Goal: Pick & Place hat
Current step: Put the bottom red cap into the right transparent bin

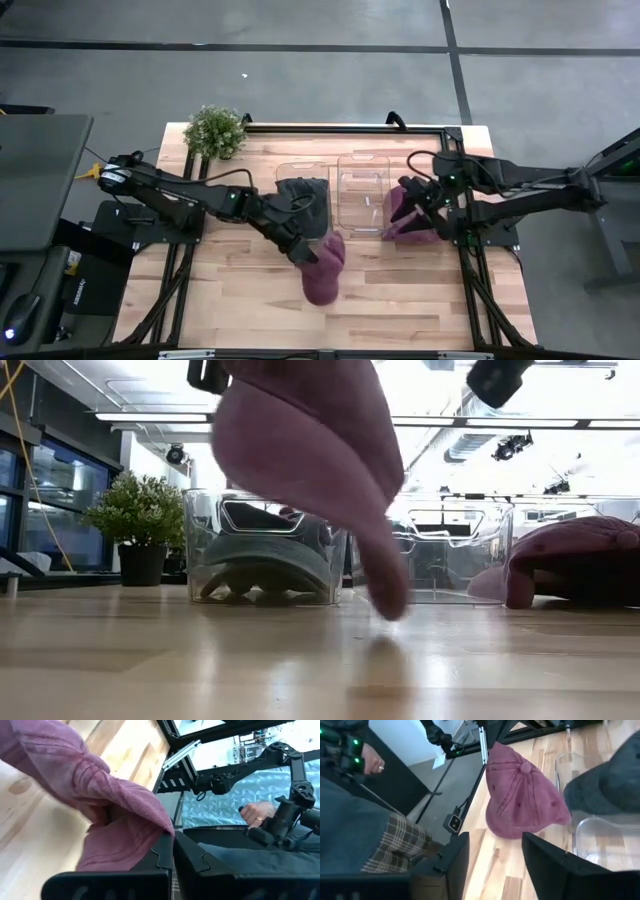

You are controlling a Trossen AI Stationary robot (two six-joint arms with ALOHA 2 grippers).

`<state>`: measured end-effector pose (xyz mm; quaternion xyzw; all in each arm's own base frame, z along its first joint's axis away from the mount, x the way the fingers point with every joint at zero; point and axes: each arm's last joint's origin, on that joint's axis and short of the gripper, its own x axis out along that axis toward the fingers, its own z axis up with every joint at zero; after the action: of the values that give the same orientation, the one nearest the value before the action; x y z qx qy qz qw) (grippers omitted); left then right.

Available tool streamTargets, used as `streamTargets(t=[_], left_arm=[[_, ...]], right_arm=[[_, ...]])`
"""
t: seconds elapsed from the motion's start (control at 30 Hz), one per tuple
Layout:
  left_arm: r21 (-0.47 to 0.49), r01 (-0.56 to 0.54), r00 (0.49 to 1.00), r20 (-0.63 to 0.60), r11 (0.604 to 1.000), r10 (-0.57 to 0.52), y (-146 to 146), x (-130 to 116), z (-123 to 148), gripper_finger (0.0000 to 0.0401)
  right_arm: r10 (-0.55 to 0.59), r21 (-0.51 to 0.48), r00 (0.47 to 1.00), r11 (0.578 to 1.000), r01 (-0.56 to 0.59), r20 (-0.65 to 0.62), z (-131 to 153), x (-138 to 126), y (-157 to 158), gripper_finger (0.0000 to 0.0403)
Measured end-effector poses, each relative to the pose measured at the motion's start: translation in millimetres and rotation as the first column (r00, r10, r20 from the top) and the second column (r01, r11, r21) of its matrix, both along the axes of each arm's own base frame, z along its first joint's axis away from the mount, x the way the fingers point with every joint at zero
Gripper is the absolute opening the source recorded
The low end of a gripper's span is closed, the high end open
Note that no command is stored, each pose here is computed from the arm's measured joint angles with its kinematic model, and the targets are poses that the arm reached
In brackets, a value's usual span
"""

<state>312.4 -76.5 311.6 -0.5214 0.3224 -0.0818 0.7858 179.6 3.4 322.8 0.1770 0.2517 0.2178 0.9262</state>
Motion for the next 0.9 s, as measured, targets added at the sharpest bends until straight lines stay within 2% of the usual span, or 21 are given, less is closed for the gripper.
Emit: streamTargets(t=[0.27, 0.47, 0.63, 0.9], left_arm=[[-0.028, 0.059, 0.997, 0.047, 0.998, -0.058, -2.6, 1.2, 20.1, 0.0], [-0.041, 0.153, 0.982, 0.118, 0.987, -0.147, -4.9, 1.2, 41.4, 0.0], [-0.067, 0.257, 0.956, 0.162, 0.964, -0.244, -7.4, -0.6, 55.5, 0.0], [-0.093, 0.295, 0.951, 0.131, 0.951, -0.282, -8.2, -2.2, 54.7, 0.0]], right_arm=[[0.067, -0.107, 0.998, 0.992, -0.066, 0.01, 17.3, 48.1, -3.3, 0.0224], [0.156, -0.197, 0.988, 0.968, -0.157, -0.022, 25.8, 85.2, -5.5, 0.0227], [0.238, -0.241, 0.971, 0.941, -0.237, -0.024, 31.5, 110.3, -6.4, 0.0227], [0.339, -0.361, 0.939, 0.885, -0.295, 0.062, 51.1, 135.8, 0.1, 0.0227]])
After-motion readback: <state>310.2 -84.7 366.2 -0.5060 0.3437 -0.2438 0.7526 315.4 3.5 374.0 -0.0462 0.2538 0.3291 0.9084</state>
